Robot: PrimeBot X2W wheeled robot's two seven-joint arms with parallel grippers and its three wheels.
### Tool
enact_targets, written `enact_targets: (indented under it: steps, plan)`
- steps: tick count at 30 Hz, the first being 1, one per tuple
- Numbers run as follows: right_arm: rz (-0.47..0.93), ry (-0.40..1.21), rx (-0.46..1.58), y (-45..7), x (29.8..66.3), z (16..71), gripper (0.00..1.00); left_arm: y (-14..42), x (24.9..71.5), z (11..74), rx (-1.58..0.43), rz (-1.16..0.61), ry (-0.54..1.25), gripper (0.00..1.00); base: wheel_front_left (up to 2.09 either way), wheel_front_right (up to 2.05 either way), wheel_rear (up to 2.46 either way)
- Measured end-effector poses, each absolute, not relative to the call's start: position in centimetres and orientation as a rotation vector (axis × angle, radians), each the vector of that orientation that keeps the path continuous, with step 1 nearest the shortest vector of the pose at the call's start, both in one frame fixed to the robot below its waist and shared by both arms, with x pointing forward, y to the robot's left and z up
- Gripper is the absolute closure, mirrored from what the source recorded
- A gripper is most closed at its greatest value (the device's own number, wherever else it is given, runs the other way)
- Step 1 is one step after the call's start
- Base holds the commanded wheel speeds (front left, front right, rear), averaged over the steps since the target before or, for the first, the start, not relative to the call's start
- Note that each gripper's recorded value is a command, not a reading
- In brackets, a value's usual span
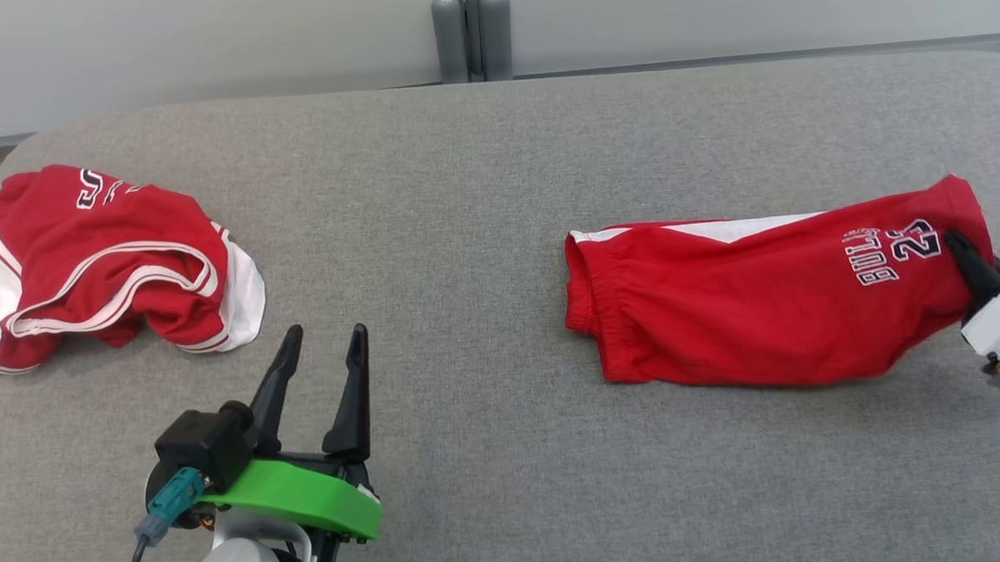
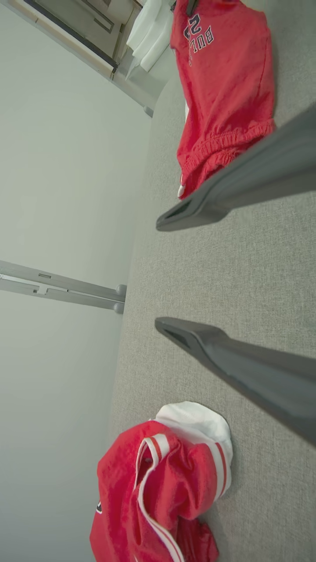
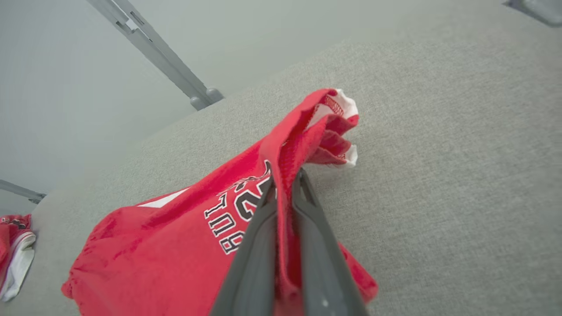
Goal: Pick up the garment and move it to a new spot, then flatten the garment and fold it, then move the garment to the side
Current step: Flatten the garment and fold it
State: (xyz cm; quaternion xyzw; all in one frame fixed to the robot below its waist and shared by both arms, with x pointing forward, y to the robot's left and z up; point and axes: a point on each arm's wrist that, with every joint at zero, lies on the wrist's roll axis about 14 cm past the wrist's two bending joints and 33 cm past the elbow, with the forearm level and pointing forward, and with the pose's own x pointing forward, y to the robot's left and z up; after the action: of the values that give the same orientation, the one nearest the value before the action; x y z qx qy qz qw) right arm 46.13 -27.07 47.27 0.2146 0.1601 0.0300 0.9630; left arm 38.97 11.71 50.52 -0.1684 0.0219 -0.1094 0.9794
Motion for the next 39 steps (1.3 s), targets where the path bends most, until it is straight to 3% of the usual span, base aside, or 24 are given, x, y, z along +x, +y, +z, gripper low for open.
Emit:
enact_targets:
  steps: [7, 15, 19, 27, 28, 29, 30, 35, 39]
  plan:
    - [0.275, 0.259, 0.291, -20.5, 48.9, 51.1, 1.00, 12.4, 38.3, 50.7, -0.341, -0.195, 0.037, 0.00, 0.00, 0.00, 0.00]
    - [0.523, 0.434, 0.124, -9.7, 49.3, 48.4, 1.00, 14.6, 36.9, 50.4, -0.359, -0.116, 0.035, 0.00, 0.00, 0.00, 0.00]
    - [0.581, 0.541, 0.060, -6.7, 48.3, 45.6, 1.00, 16.0, 35.9, 50.1, -0.364, -0.065, 0.038, 0.00, 0.00, 0.00, 0.00]
    - [0.658, 0.570, 0.019, -2.9, 47.4, 44.2, 1.00, 17.8, 35.1, 50.0, -0.374, 0.000, 0.026, 0.00, 0.00, 0.00, 0.00]
    - [0.663, 0.573, 0.021, -2.6, 47.2, 44.0, 0.93, 17.7, 35.1, 49.9, -0.376, -0.003, 0.029, 0.00, 0.00, 0.00, 0.00]
    - [0.668, 0.575, 0.025, -2.3, 47.0, 44.0, 0.53, 17.5, 35.1, 49.7, -0.378, -0.006, 0.035, 0.00, 0.00, 0.00, 0.00]
    - [0.668, 0.573, 0.031, -2.2, 46.8, 44.0, 0.00, 17.3, 35.1, 49.6, -0.380, -0.012, 0.038, 0.00, 0.00, 0.00, 0.00]
    - [0.663, 0.506, 0.073, -2.2, 46.6, 45.2, 0.00, 16.7, 35.5, 49.7, -0.376, -0.037, 0.034, 0.00, 0.00, 0.00, 0.00]
    - [0.624, 0.362, 0.233, -2.7, 47.1, 48.8, 0.00, 16.6, 35.5, 50.1, -0.378, -0.041, 0.023, 0.00, 0.00, 0.00, 0.00]
